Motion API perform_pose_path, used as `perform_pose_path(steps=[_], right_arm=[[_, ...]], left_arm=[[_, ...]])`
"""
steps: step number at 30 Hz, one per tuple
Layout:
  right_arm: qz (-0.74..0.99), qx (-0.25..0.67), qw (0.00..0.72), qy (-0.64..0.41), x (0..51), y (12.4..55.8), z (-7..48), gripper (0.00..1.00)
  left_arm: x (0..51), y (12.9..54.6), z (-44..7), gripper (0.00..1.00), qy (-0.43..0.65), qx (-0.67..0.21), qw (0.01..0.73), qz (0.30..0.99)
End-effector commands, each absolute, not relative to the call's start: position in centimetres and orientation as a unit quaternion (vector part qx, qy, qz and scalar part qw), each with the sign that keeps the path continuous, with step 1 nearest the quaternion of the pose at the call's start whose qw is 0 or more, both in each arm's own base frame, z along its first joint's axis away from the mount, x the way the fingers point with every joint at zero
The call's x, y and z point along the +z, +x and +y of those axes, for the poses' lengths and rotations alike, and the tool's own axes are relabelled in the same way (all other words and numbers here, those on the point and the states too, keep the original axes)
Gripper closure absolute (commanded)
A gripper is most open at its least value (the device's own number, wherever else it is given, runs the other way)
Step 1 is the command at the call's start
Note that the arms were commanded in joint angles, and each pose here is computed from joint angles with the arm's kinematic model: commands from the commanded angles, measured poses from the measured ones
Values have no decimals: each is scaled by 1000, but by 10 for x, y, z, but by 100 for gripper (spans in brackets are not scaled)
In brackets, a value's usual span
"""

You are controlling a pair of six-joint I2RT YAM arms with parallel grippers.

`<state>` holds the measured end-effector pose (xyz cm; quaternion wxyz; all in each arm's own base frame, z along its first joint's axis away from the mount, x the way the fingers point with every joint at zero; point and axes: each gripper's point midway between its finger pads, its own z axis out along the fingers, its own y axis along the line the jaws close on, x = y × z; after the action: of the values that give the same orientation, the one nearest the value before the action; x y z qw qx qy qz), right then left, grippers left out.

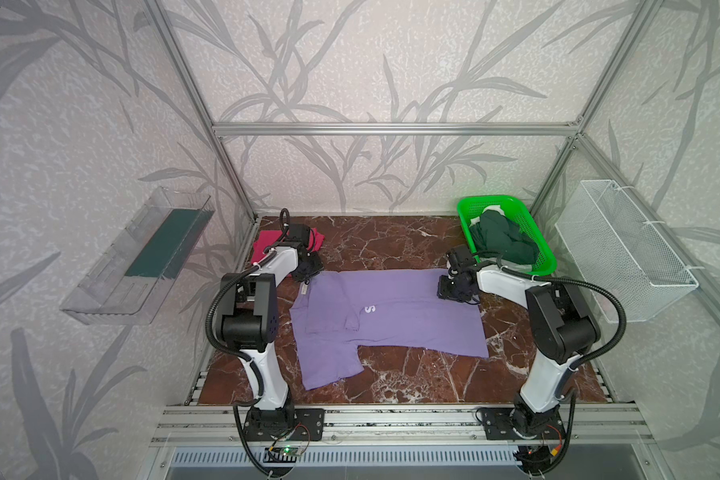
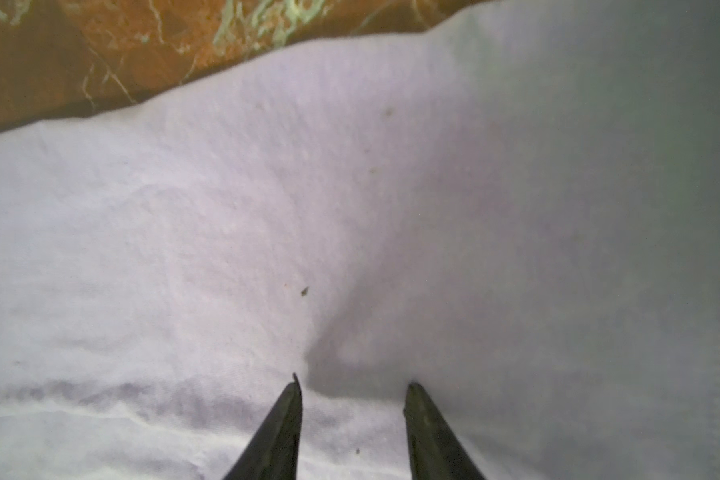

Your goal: Fold and stack the t-shirts

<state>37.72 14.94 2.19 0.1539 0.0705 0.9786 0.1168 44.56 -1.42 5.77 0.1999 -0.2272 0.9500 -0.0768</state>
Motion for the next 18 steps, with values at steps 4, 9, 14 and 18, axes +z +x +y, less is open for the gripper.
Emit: perform_pose_path(steps=[4,9,14,18], right_arm=[[984,100,113,97,-4,365,131,58],[986,90,105,98,-8,358,124,58],[987,83,95,99,-15,354,122,58],[986,92,96,97,-15,356,126,58]], left_arm=[[99,455,-5,100,-229,-63,247,939],[115,460,16,100,-265,-29,291,919],[117,470,28,100,-302,-19,320,898],[112,485,35,100,-307,-8,319,897]])
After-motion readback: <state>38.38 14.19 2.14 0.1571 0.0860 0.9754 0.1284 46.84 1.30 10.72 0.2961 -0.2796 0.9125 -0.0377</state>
